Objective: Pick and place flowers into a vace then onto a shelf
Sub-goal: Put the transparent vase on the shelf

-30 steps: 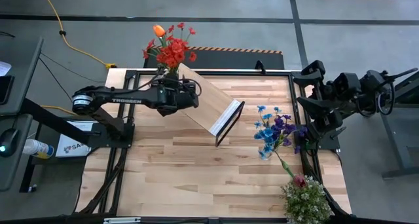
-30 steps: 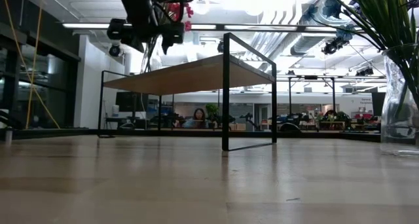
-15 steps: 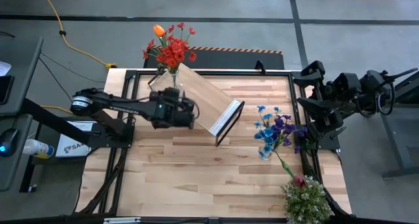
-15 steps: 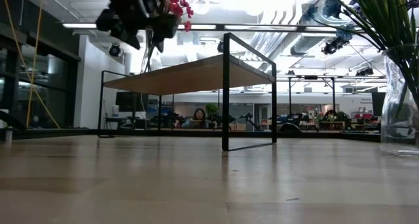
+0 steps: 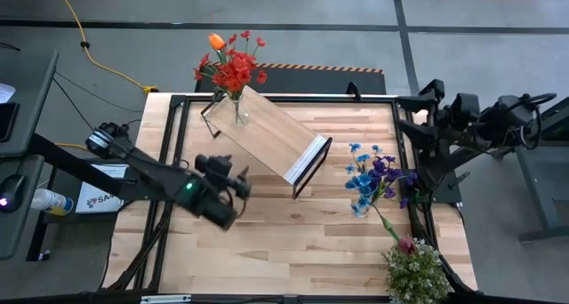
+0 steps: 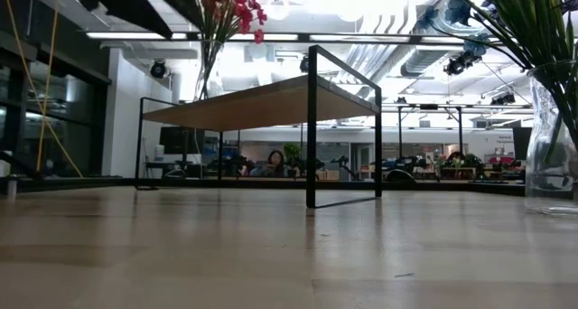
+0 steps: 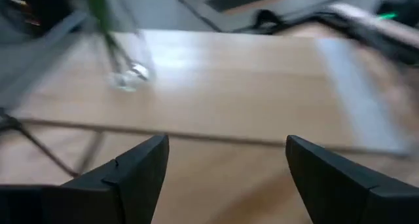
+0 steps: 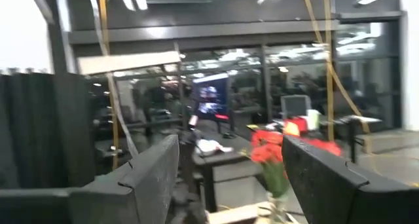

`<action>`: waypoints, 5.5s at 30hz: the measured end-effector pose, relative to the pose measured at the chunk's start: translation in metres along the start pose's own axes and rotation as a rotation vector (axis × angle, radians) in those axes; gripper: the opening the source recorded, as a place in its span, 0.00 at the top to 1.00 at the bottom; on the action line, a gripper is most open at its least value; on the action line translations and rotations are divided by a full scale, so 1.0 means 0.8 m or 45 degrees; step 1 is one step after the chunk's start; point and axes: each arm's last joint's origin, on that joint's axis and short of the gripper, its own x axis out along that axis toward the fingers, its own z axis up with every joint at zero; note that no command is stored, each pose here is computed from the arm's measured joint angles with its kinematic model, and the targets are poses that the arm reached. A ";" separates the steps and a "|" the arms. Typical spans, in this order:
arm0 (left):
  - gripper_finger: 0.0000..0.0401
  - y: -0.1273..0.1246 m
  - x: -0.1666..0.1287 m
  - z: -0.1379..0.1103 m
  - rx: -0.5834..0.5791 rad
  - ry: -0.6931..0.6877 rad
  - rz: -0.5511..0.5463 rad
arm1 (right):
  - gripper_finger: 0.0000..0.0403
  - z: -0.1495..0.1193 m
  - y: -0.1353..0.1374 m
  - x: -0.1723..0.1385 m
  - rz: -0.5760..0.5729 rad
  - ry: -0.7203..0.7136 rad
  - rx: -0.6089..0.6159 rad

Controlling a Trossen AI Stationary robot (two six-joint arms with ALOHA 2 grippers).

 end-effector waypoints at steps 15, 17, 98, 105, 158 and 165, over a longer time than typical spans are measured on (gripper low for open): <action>0.14 -0.046 -0.080 -0.022 -0.100 0.050 -0.550 | 0.35 -0.001 -0.055 -0.068 -0.300 0.180 0.027; 0.14 -0.051 -0.085 -0.021 -0.115 0.043 -0.592 | 0.35 -0.006 -0.062 -0.078 -0.308 0.227 0.058; 0.16 -0.090 -0.115 0.026 -0.478 -0.105 -0.939 | 0.36 -0.135 -0.118 -0.275 0.207 1.154 0.331; 0.16 -0.089 -0.115 0.027 -0.497 -0.125 -0.916 | 0.36 -0.086 -0.143 -0.325 0.079 0.796 0.192; 0.16 -0.108 -0.100 0.043 -0.655 -0.296 -0.813 | 0.36 -0.001 -0.305 -0.533 0.489 -0.318 0.215; 0.16 -0.107 -0.100 0.043 -0.665 -0.300 -0.806 | 0.36 -0.006 -0.325 -0.547 0.464 -0.407 0.228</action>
